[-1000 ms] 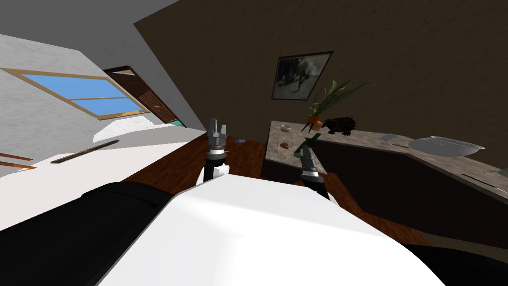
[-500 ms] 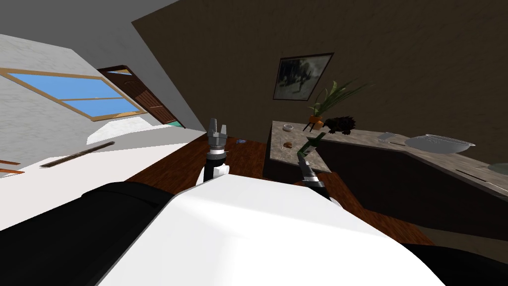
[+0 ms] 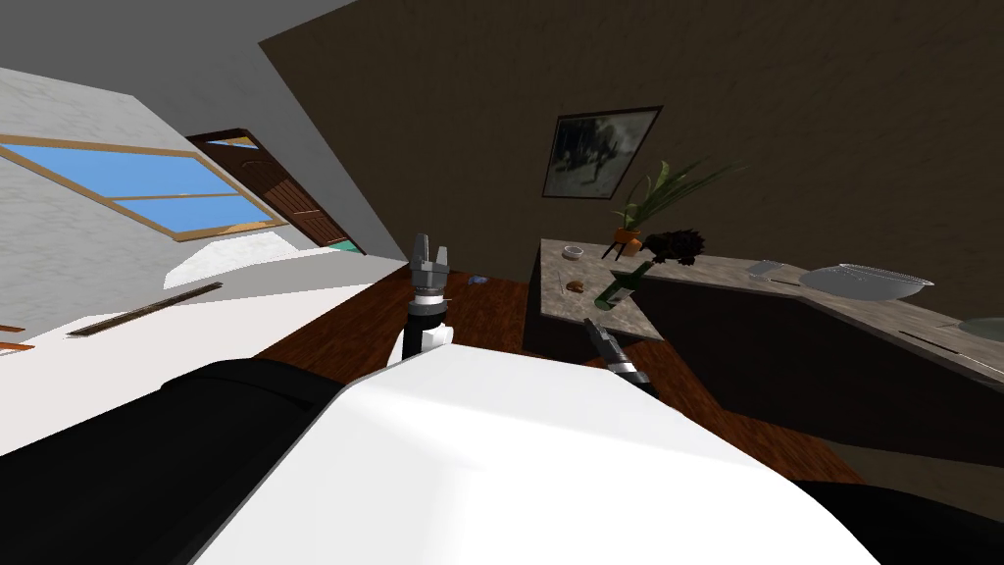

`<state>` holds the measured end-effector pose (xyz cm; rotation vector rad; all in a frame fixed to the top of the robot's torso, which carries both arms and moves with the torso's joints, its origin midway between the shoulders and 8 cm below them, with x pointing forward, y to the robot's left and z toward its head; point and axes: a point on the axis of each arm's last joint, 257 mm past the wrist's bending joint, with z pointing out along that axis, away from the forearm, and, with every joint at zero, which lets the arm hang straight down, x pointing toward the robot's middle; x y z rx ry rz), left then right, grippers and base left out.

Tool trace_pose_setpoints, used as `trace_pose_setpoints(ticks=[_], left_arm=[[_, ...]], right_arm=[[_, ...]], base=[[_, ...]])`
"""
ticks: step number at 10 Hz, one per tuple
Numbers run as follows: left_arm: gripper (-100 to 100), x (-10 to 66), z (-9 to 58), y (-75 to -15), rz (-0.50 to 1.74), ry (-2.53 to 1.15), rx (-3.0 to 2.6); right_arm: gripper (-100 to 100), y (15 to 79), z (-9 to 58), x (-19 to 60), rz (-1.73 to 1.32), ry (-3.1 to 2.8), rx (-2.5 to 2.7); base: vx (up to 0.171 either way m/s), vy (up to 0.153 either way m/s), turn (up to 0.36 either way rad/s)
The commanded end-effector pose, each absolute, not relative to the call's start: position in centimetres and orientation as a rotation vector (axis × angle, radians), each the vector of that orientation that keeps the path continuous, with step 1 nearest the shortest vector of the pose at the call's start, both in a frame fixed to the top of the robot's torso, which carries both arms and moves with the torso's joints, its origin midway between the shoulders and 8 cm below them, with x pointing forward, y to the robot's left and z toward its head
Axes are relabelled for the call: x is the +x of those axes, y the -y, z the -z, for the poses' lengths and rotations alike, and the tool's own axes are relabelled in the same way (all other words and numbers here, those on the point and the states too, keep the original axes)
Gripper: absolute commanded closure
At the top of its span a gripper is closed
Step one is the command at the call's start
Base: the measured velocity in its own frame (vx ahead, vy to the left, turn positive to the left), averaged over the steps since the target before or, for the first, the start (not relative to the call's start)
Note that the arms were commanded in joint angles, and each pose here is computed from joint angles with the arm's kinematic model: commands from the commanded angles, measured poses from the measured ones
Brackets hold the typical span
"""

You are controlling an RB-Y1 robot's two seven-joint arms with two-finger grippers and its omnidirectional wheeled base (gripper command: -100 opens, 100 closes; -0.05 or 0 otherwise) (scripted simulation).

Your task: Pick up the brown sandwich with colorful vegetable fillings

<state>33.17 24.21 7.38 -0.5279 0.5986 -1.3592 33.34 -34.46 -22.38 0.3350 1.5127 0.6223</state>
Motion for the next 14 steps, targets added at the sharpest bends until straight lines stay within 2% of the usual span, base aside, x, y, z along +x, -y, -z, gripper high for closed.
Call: trace_pose_setpoints(ticks=[1,2,7,9,14], left_arm=[[0,33.2,-7.4,-24.2,1.359,-0.599,-0.528],[0,33.2,-7.4,-24.2,1.359,-0.599,-0.528],[0,33.2,-7.4,-24.2,1.359,-0.599,-0.528],[0,33.2,-7.4,-24.2,1.359,-0.599,-0.528],[0,33.2,-7.4,-24.2,1.359,-0.599,-0.528]], right_arm=[[-100,35.1,23.3,32.6,-0.586,-1.562,0.308],[-100,36.6,26.1,31.1,-0.516,-1.653,0.279],[-100,40.6,31.3,27.2,-0.367,-1.855,0.181],[-100,44.1,35.2,22.7,-0.237,-2.026,0.099],[-100,47.6,37.3,19.5,-0.137,-2.147,0.026]], base=[[0.010,0.091,-0.016],[0.003,0.117,-0.007],[0.030,0.108,-0.005],[0.076,0.137,0.021],[0.040,0.090,0.009]])
